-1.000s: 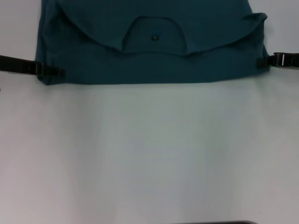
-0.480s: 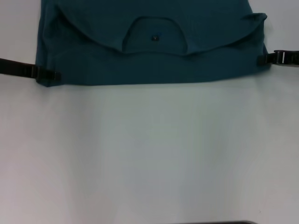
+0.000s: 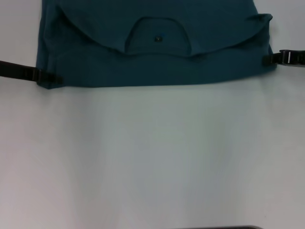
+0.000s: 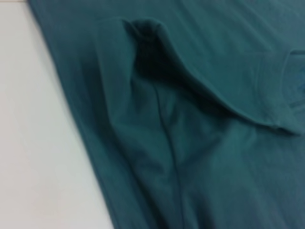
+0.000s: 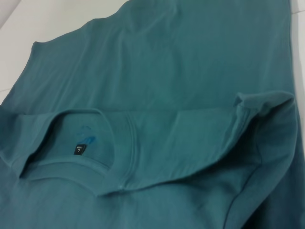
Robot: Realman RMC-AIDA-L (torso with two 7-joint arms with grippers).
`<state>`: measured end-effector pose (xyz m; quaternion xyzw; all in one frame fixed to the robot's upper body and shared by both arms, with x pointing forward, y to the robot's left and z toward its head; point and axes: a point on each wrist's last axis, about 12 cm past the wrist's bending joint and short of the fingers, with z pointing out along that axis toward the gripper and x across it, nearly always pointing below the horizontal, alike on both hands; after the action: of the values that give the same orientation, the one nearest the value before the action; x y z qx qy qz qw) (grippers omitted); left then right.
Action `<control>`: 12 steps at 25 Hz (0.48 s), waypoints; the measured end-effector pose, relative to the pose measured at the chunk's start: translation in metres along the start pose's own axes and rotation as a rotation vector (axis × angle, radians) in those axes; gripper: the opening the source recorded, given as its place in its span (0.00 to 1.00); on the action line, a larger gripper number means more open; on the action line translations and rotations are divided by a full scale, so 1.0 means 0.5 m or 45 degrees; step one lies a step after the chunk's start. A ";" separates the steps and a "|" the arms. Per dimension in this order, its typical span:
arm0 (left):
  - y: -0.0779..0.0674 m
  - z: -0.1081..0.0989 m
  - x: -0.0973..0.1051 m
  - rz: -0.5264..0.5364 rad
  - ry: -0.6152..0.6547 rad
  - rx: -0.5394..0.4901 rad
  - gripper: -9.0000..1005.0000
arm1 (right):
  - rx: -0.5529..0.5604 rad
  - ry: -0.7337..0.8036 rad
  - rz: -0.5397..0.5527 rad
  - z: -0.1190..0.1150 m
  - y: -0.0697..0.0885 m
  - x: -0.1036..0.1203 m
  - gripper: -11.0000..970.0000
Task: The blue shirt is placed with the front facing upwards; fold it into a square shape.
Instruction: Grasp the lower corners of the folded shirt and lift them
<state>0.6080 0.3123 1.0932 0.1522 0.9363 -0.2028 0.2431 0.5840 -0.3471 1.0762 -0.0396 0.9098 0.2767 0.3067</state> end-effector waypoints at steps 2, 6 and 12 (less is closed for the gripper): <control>-0.004 0.000 -0.002 0.012 0.007 0.011 0.60 | 0.000 0.000 0.000 -0.001 0.000 0.000 0.05; -0.008 0.001 -0.005 0.027 0.013 0.017 0.60 | 0.001 0.000 -0.001 -0.001 -0.001 -0.001 0.05; -0.014 0.002 -0.009 0.039 0.007 0.021 0.60 | 0.000 0.000 -0.001 -0.001 0.000 -0.002 0.05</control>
<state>0.6096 0.3049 1.0969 0.1692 0.9328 -0.2062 0.2423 0.5846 -0.3476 1.0773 -0.0400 0.9098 0.2767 0.3068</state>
